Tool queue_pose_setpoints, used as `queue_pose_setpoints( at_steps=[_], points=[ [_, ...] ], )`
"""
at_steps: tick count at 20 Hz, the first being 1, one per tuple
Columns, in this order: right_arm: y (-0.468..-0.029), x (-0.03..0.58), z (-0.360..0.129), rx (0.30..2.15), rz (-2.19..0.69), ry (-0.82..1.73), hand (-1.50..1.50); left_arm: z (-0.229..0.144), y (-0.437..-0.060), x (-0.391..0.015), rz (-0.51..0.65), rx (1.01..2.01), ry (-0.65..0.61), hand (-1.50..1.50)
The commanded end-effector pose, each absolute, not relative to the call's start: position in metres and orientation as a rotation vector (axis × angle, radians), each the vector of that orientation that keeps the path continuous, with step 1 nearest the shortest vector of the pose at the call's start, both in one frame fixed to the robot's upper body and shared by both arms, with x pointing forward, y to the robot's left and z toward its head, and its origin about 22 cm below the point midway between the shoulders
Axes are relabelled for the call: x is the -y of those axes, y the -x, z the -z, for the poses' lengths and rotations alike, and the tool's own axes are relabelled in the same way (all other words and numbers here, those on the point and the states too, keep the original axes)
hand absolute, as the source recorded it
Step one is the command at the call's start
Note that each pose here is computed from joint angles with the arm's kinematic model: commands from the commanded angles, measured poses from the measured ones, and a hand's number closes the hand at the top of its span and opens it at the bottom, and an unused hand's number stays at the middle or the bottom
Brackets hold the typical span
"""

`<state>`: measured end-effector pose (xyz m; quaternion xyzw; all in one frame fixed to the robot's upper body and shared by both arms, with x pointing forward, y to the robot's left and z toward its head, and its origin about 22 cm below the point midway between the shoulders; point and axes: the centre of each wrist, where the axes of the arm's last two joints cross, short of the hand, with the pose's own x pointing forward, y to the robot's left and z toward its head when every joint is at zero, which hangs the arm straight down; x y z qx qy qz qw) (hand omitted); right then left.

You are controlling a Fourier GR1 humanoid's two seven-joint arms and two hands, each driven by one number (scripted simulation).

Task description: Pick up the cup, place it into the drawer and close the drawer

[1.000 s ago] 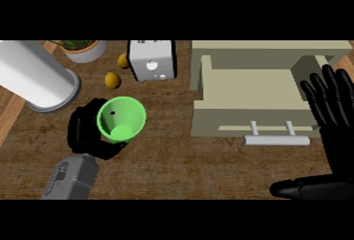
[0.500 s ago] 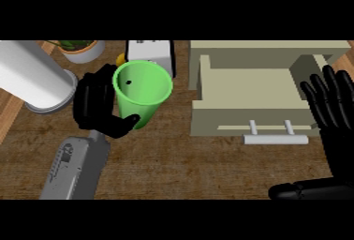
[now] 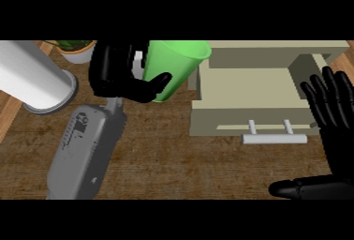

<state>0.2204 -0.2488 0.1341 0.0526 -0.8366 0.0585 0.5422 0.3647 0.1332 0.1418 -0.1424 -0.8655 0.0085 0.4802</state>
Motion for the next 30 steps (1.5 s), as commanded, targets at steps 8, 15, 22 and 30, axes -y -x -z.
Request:
queue_pose_setpoints(
  at_steps=[8,15,22,30],
  points=[
    [-0.24,0.255,-0.127,1.989,-0.144,-0.131,-1.5,-0.186,-0.394,-0.077,0.093,2.062,0.308,1.5],
    [-0.23,0.261,-0.151,1.977,-0.142,-0.132,-1.5,-0.188,-0.419,-0.048,0.1,2.019,0.235,1.5],
    [-0.216,0.25,-0.154,2.003,-0.171,-0.141,-1.5,-0.162,-0.43,-0.037,0.116,1.998,0.205,1.5],
    [-0.238,0.248,-0.147,1.994,-0.175,-0.159,-1.5,-0.164,-0.431,-0.016,0.177,1.923,0.169,1.5]
  ],
)
